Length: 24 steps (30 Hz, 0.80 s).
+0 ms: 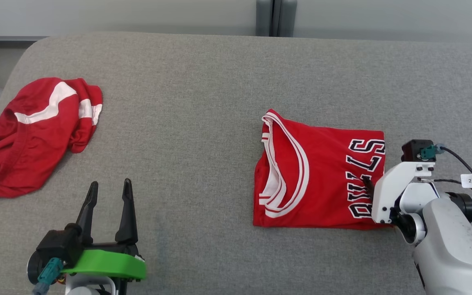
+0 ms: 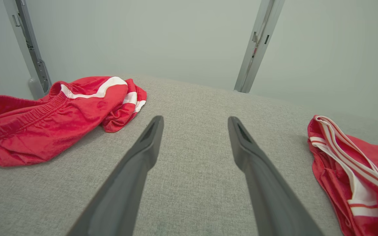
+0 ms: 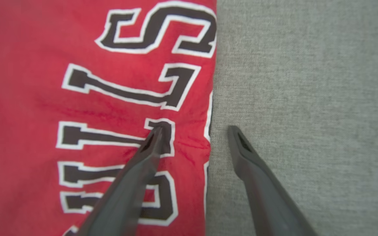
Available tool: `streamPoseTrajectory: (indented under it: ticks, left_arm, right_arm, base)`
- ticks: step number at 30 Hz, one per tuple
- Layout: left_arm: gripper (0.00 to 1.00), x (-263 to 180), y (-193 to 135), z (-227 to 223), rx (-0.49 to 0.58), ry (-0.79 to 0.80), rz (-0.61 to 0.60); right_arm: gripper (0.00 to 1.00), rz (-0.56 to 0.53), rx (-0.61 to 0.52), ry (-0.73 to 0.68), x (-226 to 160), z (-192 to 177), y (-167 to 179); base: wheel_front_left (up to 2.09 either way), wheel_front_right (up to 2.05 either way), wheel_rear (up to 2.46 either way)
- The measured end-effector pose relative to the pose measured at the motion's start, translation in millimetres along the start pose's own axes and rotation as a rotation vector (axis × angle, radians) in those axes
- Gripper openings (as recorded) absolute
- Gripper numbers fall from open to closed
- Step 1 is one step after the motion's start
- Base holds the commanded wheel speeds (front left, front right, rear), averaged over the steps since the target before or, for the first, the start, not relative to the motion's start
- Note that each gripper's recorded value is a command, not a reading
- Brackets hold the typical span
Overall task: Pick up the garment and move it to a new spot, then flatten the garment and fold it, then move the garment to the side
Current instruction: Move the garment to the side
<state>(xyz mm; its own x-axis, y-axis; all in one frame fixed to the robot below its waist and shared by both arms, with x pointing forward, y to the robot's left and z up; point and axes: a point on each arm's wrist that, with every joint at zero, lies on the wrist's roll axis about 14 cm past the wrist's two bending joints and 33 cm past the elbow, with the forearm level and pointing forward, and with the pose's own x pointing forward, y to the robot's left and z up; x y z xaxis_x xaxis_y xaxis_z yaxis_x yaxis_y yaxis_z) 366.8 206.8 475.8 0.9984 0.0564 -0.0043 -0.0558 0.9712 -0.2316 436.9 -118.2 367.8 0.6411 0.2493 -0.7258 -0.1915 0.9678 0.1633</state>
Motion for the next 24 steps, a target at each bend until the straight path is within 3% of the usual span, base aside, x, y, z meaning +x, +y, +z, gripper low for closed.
streamPoseTrajectory:
  ticks: [1,2,10,15,19,24]
  left_arm:
    - [1.00,1,-1,0,0.000,0.000,-0.004]
    - [1.00,3,-3,0,-0.001,0.000,-0.010]
    - [1.00,18,-17,-1,-0.018,-0.004,-0.052]
    - [1.00,36,-31,1,-0.028,-0.021,-0.093]
    - [1.00,52,-45,3,-0.045,-0.038,-0.131]
    - [1.00,71,-67,-4,-0.043,-0.036,-0.196]
  right_arm:
    - [0.58,0.001,-0.009,0.011,1,-1,1]
    - [0.00,0.003,-0.028,0.023,1,-1,2]
    - [0.00,-0.011,-0.240,0.071,-7,16,-6]
    - [0.00,-0.068,-0.406,0.036,-19,64,-27]
    - [0.00,-0.177,-0.556,-0.010,-41,109,-60]
    - [0.00,-0.292,-0.585,-0.022,-65,139,-104]
  base:
    - [0.00,0.00,0.00]
    - [0.00,0.00,0.00]
    - [0.00,0.00,0.00]
    - [0.00,0.00,0.00]
    - [0.00,0.00,0.00]
    - [0.00,0.00,0.00]
